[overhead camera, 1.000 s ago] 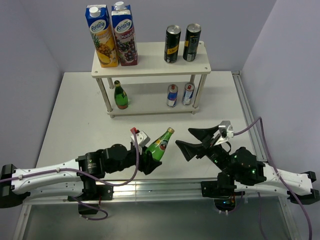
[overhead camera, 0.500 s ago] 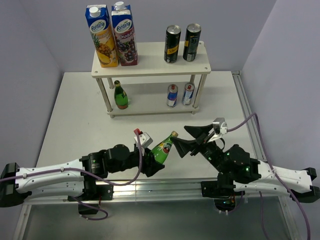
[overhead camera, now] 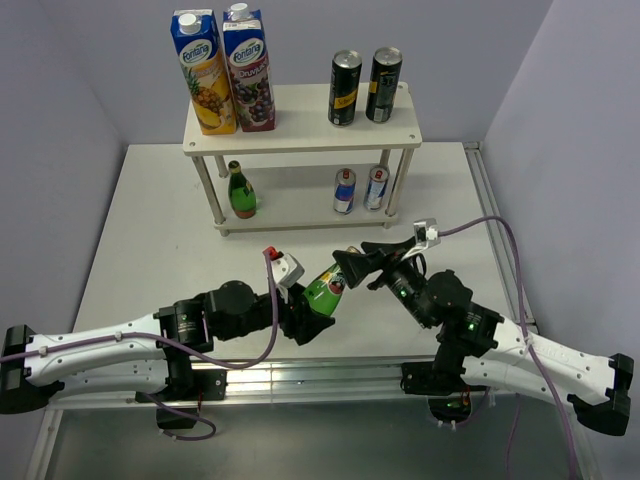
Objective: Place and organize the beverage onto the shelf
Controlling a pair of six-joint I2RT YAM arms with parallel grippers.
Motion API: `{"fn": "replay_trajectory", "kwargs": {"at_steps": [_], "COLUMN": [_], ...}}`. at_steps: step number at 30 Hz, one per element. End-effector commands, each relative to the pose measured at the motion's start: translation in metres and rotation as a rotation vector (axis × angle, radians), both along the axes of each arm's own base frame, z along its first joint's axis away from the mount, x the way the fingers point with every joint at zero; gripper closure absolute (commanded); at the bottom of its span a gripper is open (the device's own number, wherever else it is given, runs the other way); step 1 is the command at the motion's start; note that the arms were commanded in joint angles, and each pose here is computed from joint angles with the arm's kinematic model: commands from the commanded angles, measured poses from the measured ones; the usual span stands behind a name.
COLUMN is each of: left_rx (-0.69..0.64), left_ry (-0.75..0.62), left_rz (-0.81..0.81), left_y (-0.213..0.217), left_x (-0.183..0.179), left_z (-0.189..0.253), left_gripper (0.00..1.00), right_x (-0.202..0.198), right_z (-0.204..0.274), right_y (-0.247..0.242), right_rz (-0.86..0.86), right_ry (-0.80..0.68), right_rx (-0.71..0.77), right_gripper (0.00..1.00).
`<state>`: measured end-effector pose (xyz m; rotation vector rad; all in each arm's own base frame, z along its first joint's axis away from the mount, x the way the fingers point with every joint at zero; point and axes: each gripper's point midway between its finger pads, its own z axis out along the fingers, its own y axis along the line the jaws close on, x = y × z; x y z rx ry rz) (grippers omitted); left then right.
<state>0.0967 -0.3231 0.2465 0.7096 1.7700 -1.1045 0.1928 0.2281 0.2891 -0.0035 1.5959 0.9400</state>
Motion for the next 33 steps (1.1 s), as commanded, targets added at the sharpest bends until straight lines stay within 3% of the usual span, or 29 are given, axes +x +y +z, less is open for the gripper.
{"fn": "replay_trajectory", "kwargs": {"at_steps": [1, 6, 9, 10, 12, 13, 15, 16, 25, 26, 27, 30, 31, 33], "left_rx": [-0.292, -0.302, -0.313, -0.316, -0.323, -0.330, -0.334, -0.333, -0.291, -0.277, -0.264, -0.217, -0.206, -0.176], "left_ry": [-0.109, -0.113, -0.120, -0.122, -0.121, -0.124, -0.123, -0.125, -0.119, -0.119, -0.118, -0.118, -0.115, -0.114], "left_rz": [0.005, 0.029, 0.039, 0.039, 0.045, 0.044, 0.050, 0.056, 0.101, 0.122, 0.131, 0.164, 0.176, 0.220], "left_y": [-0.004, -0.002, -0.002, -0.002, -0.003, -0.003, -0.004, -0.005, -0.010, -0.010, -0.011, -0.013, -0.013, -0.011], "left_x": [0.003, 0.007, 0.009, 0.010, 0.012, 0.012, 0.014, 0.016, 0.030, 0.034, 0.036, 0.043, 0.045, 0.053], "left_z": [0.101, 0.098, 0.099, 0.098, 0.098, 0.099, 0.099, 0.098, 0.081, 0.078, 0.074, 0.064, 0.061, 0.053], "left_gripper": [1.00, 1.00, 1.00, 1.00, 1.00, 1.00, 1.00, 1.00, 1.00, 0.97, 0.80, 0.47, 0.31, 0.18], "right_x": [0.003, 0.004, 0.005, 0.005, 0.006, 0.006, 0.007, 0.008, 0.010, 0.011, 0.011, 0.014, 0.015, 0.018], "right_z": [0.010, 0.021, 0.028, 0.031, 0.033, 0.034, 0.032, 0.032, 0.027, 0.026, 0.026, 0.028, 0.030, 0.030], "right_y": [0.004, 0.014, 0.022, 0.025, 0.026, 0.028, 0.029, 0.030, 0.025, 0.024, 0.025, 0.025, 0.025, 0.026], "right_rz": [0.003, 0.035, 0.051, 0.058, 0.059, 0.062, 0.061, 0.055, 0.036, 0.031, 0.029, 0.017, 0.013, 0.003], "right_ry": [0.008, 0.000, -0.003, -0.004, -0.004, -0.004, 0.003, 0.010, 0.002, 0.001, -0.002, -0.010, -0.018, -0.021], "right_rx": [0.039, 0.087, 0.111, 0.118, 0.131, 0.133, 0.133, 0.131, 0.100, 0.094, 0.088, 0.055, 0.041, 0.020], "right_gripper": [0.00, 0.00, 0.10, 0.21, 0.35, 0.57, 0.80, 1.00, 1.00, 1.00, 1.00, 1.00, 1.00, 1.00]}}
